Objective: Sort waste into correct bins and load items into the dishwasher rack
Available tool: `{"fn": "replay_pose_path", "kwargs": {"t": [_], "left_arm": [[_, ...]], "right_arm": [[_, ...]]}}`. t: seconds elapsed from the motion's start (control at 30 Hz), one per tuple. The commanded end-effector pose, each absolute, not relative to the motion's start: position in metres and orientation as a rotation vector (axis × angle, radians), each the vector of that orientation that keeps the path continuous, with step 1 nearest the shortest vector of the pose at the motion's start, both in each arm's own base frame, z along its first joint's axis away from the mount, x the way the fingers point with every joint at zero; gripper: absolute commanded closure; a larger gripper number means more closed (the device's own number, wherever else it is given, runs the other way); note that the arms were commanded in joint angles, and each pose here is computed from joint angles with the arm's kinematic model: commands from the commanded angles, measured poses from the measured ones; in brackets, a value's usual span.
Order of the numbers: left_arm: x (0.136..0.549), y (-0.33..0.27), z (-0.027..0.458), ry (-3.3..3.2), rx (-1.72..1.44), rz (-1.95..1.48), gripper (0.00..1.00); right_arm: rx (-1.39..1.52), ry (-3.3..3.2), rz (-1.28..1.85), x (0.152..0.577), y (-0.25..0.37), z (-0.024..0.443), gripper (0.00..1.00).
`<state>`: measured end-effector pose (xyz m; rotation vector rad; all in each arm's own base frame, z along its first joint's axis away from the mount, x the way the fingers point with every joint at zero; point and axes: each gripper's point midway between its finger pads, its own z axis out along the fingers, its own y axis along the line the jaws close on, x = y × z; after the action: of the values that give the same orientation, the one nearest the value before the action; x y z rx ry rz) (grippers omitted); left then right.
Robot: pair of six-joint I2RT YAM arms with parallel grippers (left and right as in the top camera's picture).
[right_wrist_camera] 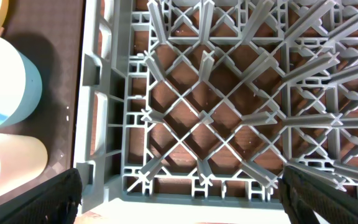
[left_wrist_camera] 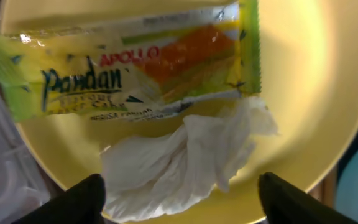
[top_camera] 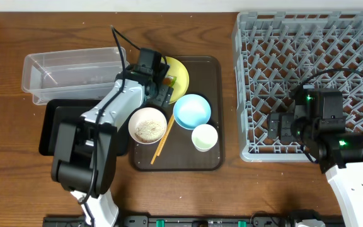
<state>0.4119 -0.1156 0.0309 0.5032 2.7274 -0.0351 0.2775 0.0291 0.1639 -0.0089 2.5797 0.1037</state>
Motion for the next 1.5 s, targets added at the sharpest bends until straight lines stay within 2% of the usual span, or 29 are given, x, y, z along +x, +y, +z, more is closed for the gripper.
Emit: {"fn": "replay_pose_path", "kwargs": {"t": [0.0, 0.17, 0.43, 0.53, 0.73, 0.9, 1.1, 1.17, 1.27, 1.4, 1.47], "left_arm": [[0.412, -0.114, 0.023, 2.747, 0.513, -0.024, 0.25], [0.409, -0.113, 0.009, 2.779, 0.52, -0.02, 0.28], [0.41, -0.113, 0.011, 2.773, 0.52, -0.02, 0.69], [0.414, -0.115, 0.023, 2.744, 0.514, -0.023, 0.72], [0.428, -0.114, 0.094, 2.573, 0.466, -0.033, 0.72], [0.439, -0.075, 0.153, 2.439, 0.323, 0.056, 0.71], [0.451, -0.004, 0.162, 2.418, 0.1, 0.126, 0.65], [0.455, 0.018, 0.158, 2.42, 0.037, 0.146, 0.62], [0.459, 0.037, 0.159, 2.4, -0.037, 0.149, 0.44], [0.461, 0.027, 0.171, 2.367, -0.02, 0.062, 0.37], [0.46, 0.019, 0.176, 2.356, -0.044, 0.023, 0.29]], "right_arm": [[0.024, 2.554, 0.114, 0.281, 0.026, 0.173, 0.01], [0.024, 2.554, 0.114, 0.281, 0.026, 0.173, 0.01], [0.024, 2.555, 0.114, 0.281, 0.026, 0.173, 0.01], [0.024, 2.555, 0.114, 0.281, 0.026, 0.173, 0.01], [0.025, 2.554, 0.107, 0.281, 0.025, 0.173, 0.01], [0.028, 2.553, 0.099, 0.282, 0.024, 0.173, 0.01], [0.028, 2.554, 0.099, 0.281, 0.024, 0.173, 0.01], [0.028, 2.554, 0.099, 0.281, 0.024, 0.173, 0.01], [0.028, 2.553, 0.099, 0.282, 0.024, 0.173, 0.01], [0.028, 2.554, 0.099, 0.281, 0.024, 0.173, 0.01], [0.028, 2.553, 0.099, 0.282, 0.024, 0.173, 0.01]]}}
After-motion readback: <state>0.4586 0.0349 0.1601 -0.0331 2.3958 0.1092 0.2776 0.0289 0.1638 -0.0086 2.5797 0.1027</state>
